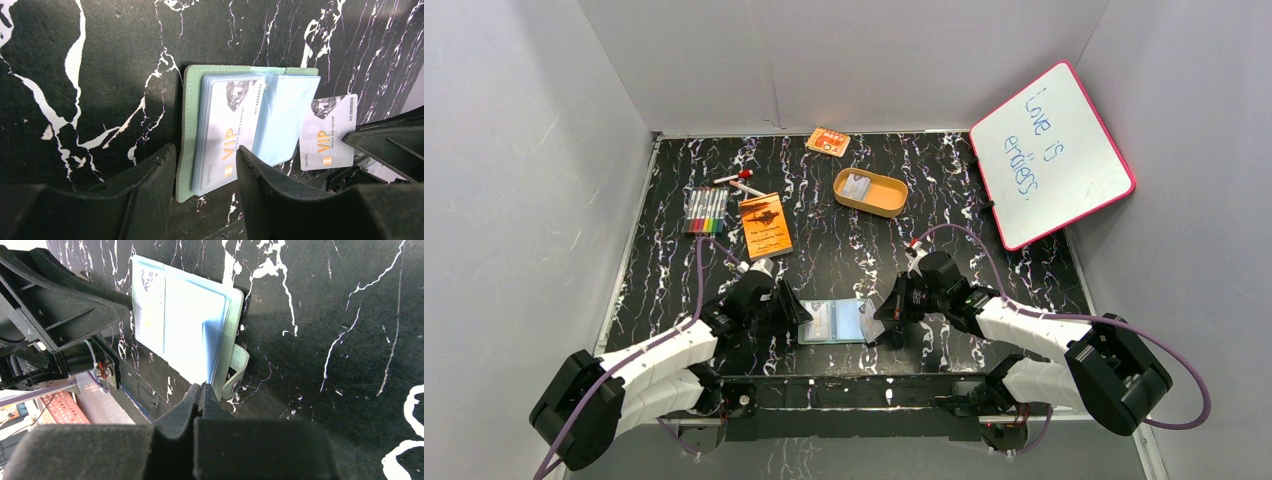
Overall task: Put the credit cards into the card holder
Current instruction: Turn over the card slot in the card holder.
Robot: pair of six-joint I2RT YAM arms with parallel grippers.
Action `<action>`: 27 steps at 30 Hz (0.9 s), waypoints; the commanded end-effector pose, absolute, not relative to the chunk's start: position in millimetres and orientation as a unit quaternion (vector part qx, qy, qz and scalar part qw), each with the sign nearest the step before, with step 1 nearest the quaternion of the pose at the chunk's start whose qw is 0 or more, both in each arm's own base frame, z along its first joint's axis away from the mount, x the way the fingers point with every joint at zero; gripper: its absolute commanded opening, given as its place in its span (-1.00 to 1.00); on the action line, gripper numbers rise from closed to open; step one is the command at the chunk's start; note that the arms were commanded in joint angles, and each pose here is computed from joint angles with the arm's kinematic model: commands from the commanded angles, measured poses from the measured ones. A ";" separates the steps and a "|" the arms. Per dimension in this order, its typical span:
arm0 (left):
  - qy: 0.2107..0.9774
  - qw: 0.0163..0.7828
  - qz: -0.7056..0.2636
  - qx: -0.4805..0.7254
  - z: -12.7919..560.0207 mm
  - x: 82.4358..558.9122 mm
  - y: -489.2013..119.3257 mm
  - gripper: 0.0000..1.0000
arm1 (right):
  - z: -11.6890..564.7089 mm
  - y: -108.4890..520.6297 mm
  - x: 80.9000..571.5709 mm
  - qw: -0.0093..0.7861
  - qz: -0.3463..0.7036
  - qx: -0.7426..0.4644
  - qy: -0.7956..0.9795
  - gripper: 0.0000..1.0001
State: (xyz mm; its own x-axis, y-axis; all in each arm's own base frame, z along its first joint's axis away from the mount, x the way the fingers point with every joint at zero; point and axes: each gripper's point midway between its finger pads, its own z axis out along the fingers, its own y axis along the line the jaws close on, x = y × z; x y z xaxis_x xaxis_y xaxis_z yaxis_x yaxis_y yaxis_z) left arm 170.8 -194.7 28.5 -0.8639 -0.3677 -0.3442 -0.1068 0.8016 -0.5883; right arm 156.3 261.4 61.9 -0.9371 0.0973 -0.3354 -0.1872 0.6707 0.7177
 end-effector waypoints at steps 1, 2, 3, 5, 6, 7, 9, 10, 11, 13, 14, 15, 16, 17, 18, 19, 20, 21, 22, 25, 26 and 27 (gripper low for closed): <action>0.925 0.228 -0.275 -0.129 28.1 168.1 -188.8 -0.10 | 92.5 276.9 167.4 0.211 0.442 -0.042 0.871 -1.00; 0.924 0.233 -0.274 -0.129 30.3 169.5 -188.1 -0.10 | 93.2 277.6 167.3 0.211 0.444 -0.044 0.870 -1.00; 0.924 0.236 -0.271 -0.127 33.0 170.5 -187.5 -0.10 | 94.1 278.1 167.3 0.211 0.446 -0.044 0.869 -1.00; 0.922 0.246 -0.271 -0.124 42.1 174.6 -187.5 -0.10 | 94.2 278.9 167.3 0.211 0.448 -0.045 0.868 -1.00; 0.921 0.250 -0.273 -0.121 47.2 176.0 -188.3 -0.10 | 94.6 279.5 167.1 0.210 0.449 -0.046 0.867 -1.00; 0.919 0.255 -0.277 -0.117 53.1 178.1 -189.7 -0.10 | 95.5 280.0 167.2 0.211 0.450 -0.047 0.866 -1.00; 0.914 0.267 -0.285 -0.112 64.7 182.4 -192.9 -0.09 | 96.9 281.4 166.7 0.211 0.453 -0.050 0.864 -1.00; 0.911 0.270 -0.293 -0.108 70.3 184.0 -196.0 -0.09 | 97.5 282.1 166.5 0.211 0.455 -0.051 0.864 -1.00; 0.908 0.271 -0.302 -0.103 75.3 185.0 -199.9 -0.08 | 98.2 282.9 166.0 0.210 0.456 -0.053 0.863 -1.00; 0.903 0.269 -0.323 -0.092 84.0 186.7 -209.3 -0.07 | 99.5 284.5 165.5 0.211 0.459 -0.056 0.861 -1.00; 0.901 0.267 -0.332 -0.087 87.0 187.4 -213.9 -0.07 | 100.5 285.5 165.6 0.211 0.461 -0.058 0.860 -1.00; 0.899 0.263 -0.341 -0.081 89.0 188.0 -219.3 -0.07 | 101.6 286.6 165.4 0.211 0.464 -0.060 0.858 -1.00; 0.897 0.259 -0.349 -0.075 90.8 187.6 -223.4 -0.07 | 103.1 288.0 165.1 0.211 0.467 -0.062 0.857 -1.00; 0.898 0.252 -0.354 -0.070 89.7 187.9 -227.2 -0.07 | 104.5 289.5 164.9 0.211 0.469 -0.064 0.855 -1.00; 0.897 0.246 -0.360 -0.065 89.5 187.0 -231.1 -0.06 | 105.6 291.5 164.3 0.210 0.472 -0.068 0.854 -1.00; 0.893 0.248 -0.371 -0.060 92.0 189.2 -236.3 -0.05 | 106.2 292.8 164.2 0.210 0.473 -0.070 0.853 -1.00; 0.892 0.243 -0.378 -0.057 91.9 188.7 -239.5 -0.04 | 107.4 294.9 163.6 0.209 0.476 -0.073 0.851 -1.00; 0.891 0.239 -0.383 -0.054 91.7 188.6 -242.4 -0.01 | 108.3 296.8 163.4 0.209 0.478 -0.076 0.850 -1.00; 0.890 0.236 -0.388 -0.052 91.4 188.6 -244.8 0.01 | 108.5 298.6 163.4 0.208 0.479 -0.078 0.849 -1.00; 0.888 0.224 -0.399 -0.044 89.8 187.4 -251.6 0.07 | 108.9 303.7 162.7 0.206 0.483 -0.084 0.847 -1.00; 0.887 0.221 -0.403 -0.041 89.8 187.2 -253.9 0.09 | 109.2 305.3 162.7 0.205 0.484 -0.086 0.847 -1.00; 0.888 0.217 -0.403 -0.039 88.3 186.9 -255.2 0.09 | 108.7 307.0 162.1 0.203 0.484 -0.087 0.847 -1.00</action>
